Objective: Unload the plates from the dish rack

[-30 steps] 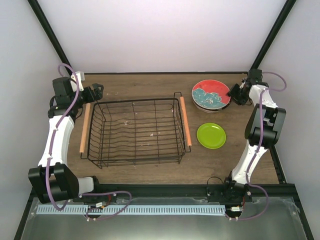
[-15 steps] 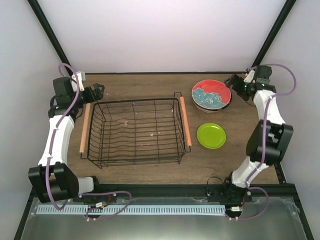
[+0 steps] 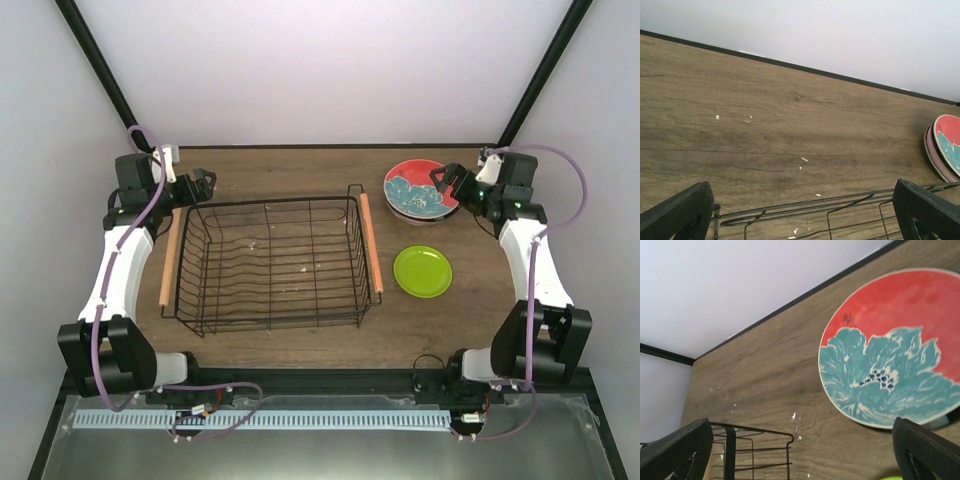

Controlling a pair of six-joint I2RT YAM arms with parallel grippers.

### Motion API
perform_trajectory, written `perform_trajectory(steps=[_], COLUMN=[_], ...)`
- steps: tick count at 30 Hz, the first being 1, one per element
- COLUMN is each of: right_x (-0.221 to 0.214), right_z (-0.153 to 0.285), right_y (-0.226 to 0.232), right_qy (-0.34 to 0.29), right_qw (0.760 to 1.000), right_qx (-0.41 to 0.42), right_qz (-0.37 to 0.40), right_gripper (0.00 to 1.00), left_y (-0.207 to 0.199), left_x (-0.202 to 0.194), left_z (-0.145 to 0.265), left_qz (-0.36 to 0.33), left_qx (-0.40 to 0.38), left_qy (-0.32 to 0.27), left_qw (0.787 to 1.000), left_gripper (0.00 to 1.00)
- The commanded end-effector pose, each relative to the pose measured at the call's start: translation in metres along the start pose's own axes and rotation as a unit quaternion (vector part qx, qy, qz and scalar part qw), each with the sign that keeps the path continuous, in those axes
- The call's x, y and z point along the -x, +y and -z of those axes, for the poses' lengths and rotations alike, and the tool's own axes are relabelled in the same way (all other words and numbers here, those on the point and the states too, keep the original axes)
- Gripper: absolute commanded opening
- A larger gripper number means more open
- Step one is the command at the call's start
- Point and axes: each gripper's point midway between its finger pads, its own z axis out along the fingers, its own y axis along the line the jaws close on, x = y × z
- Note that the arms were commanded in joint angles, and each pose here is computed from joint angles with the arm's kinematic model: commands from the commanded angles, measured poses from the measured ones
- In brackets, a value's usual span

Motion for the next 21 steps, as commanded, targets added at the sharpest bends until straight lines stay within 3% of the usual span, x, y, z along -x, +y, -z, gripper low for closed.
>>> perform_trajectory(steps=[1,9,21], right_x=[-0.001,-0.006,-0.021], right_z=[0.013,0.02,0.012], right_y=[0.021,0.035,0.011], right_qy=[-0.021,-0.02,-0.004], right_qw=[0.999,0.997,0.999], right_qx=[0.044,0.077,0.032], right_qz=[-0.003,0.01,-0.003], right_gripper=[1.0,1.0,1.0], left_y=[-0.012,-0.015,-0.016], left_x=[0.011,0.006,0.0], left_z=[0.002,0.005,0.01], left_qz=[-0.014,-0.017,-0.018], left_qx=[-0.014,-0.014,-0.012], left_qy=[-0.01,-0.007,-0.008], left_qw=[1.0,1.0,1.0], left_gripper=[1.0,1.0,1.0])
